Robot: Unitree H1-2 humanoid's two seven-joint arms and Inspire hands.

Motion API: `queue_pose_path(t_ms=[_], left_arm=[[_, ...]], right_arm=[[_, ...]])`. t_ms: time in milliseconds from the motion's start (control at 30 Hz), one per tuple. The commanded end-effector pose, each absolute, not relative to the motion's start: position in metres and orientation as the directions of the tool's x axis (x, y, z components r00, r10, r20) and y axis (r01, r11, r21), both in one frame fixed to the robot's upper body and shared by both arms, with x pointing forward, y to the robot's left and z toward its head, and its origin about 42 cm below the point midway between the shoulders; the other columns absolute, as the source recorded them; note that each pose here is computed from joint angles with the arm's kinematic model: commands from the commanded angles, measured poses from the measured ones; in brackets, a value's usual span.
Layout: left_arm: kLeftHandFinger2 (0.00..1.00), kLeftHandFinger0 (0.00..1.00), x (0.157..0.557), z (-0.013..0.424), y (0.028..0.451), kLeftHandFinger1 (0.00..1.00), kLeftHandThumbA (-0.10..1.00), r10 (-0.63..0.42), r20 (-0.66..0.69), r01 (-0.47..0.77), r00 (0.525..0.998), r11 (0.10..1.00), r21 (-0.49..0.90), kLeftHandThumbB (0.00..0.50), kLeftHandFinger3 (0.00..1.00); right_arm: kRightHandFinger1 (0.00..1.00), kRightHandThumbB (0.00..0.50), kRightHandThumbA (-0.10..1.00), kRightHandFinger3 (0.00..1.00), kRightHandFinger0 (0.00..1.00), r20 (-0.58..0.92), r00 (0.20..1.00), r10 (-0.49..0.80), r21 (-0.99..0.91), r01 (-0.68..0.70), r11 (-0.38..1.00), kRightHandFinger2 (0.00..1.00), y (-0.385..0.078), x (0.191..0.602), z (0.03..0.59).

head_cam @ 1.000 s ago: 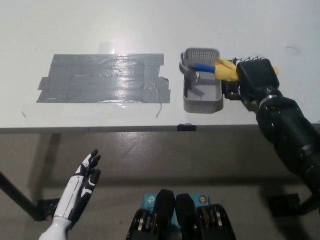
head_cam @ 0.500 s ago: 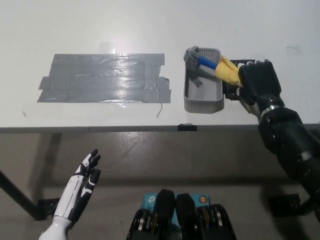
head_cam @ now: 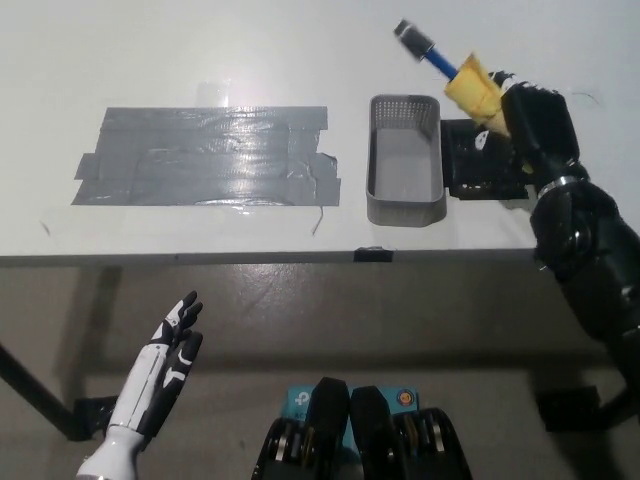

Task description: The robot picks the hammer with right hand and hits the black area on the desk and places it back.

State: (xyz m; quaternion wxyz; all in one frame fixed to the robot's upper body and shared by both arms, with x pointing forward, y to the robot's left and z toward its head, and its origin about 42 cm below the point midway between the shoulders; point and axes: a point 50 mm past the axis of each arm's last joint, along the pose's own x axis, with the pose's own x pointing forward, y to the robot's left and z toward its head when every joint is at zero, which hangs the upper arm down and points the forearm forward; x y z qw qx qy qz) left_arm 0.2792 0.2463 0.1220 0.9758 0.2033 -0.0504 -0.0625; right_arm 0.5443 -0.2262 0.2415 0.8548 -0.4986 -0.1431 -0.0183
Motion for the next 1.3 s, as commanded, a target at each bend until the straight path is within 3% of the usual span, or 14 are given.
queue_pose_path(t_ms=[0, 133, 267, 367, 433, 567, 633, 800, 867, 1033, 1267], left_arm=[[1.0, 1.0, 0.283, 0.137, 0.245, 1.0, 0.98, -0.184, 0.133, 0.109, 0.974, 0.893, 0.437, 0.0, 1.0], [1.0, 1.0, 0.285, 0.139, 0.246, 1.0, 0.98, -0.182, 0.14, 0.103, 0.973, 0.893, 0.439, 0.0, 1.0], [1.0, 1.0, 0.286, 0.139, 0.247, 1.0, 0.97, -0.18, 0.144, 0.102, 0.973, 0.896, 0.432, 0.0, 1.0], [1.0, 1.0, 0.287, 0.14, 0.247, 1.0, 0.97, -0.184, 0.14, 0.106, 0.973, 0.894, 0.435, 0.0, 1.0], [1.0, 1.0, 0.287, 0.14, 0.248, 1.0, 0.97, -0.183, 0.145, 0.104, 0.972, 0.895, 0.433, 0.0, 1.0], [1.0, 1.0, 0.286, 0.139, 0.25, 1.0, 0.95, -0.183, 0.145, 0.104, 0.972, 0.895, 0.435, 0.0, 1.0], [1.0, 1.0, 0.287, 0.137, 0.25, 1.0, 0.95, -0.181, 0.148, 0.1, 0.972, 0.893, 0.439, 0.0, 1.0], [1.0, 1.0, 0.287, 0.138, 0.251, 1.0, 0.98, -0.18, 0.147, 0.096, 0.973, 0.886, 0.454, 0.0, 1.0], [1.0, 1.0, 0.287, 0.138, 0.251, 1.0, 0.98, -0.18, 0.15, 0.094, 0.972, 0.887, 0.452, 0.0, 1.0], [1.0, 1.0, 0.287, 0.138, 0.25, 1.0, 0.95, -0.181, 0.153, 0.096, 0.972, 0.89, 0.446, 0.0, 1.0], [1.0, 1.0, 0.289, 0.139, 0.252, 1.0, 0.95, -0.185, 0.152, 0.099, 0.971, 0.889, 0.448, 0.0, 1.0]], right_arm=[[0.43, 0.151, -0.1, 0.79, 0.0, 0.29, 0.949, 0.126, -0.566, 0.064, 0.822, 0.81, -0.26, 0.558, 0.357], [0.47, 0.113, -0.1, 0.84, 0.01, 0.208, 0.969, 0.132, -0.542, 0.001, 0.84, 0.84, -0.279, 0.556, 0.359], [0.52, 0.125, -0.1, 0.96, 0.04, 0.129, 0.985, 0.115, -0.548, -0.026, 0.836, 0.91, -0.301, 0.55, 0.358], [0.54, 0.111, -0.1, 0.95, 0.04, 0.097, 0.989, 0.113, -0.579, -0.037, 0.815, 0.9, -0.326, 0.545, 0.356], [0.62, 0.115, -0.1, 1.0, 0.11, 0.064, 0.993, 0.098, -0.586, -0.042, 0.809, 0.94, -0.339, 0.539, 0.359], [0.58, 0.114, -0.1, 0.97, 0.09, 0.016, 0.991, 0.136, -0.609, -0.098, 0.787, 0.87, -0.358, 0.526, 0.367], [0.6, 0.107, -0.1, 1.0, 0.11, -0.015, 0.988, 0.152, -0.624, -0.128, 0.771, 0.92, -0.369, 0.519, 0.369], [0.6, 0.074, -0.1, 1.0, 0.14, -0.074, 0.972, 0.221, -0.702, -0.209, 0.681, 0.91, -0.379, 0.503, 0.372], [0.67, 0.09, -0.1, 1.0, 0.19, -0.104, 0.972, 0.21, -0.74, -0.216, 0.637, 0.98, -0.381, 0.497, 0.368], [0.68, 0.118, -0.1, 1.0, 0.15, -0.154, 0.96, 0.235, -0.764, -0.267, 0.587, 1.0, -0.378, 0.486, 0.355], [0.7, 0.073, -0.1, 1.0, 0.18, -0.206, 0.947, 0.246, -0.8, -0.308, 0.515, 0.99, -0.365, 0.482, 0.347]])
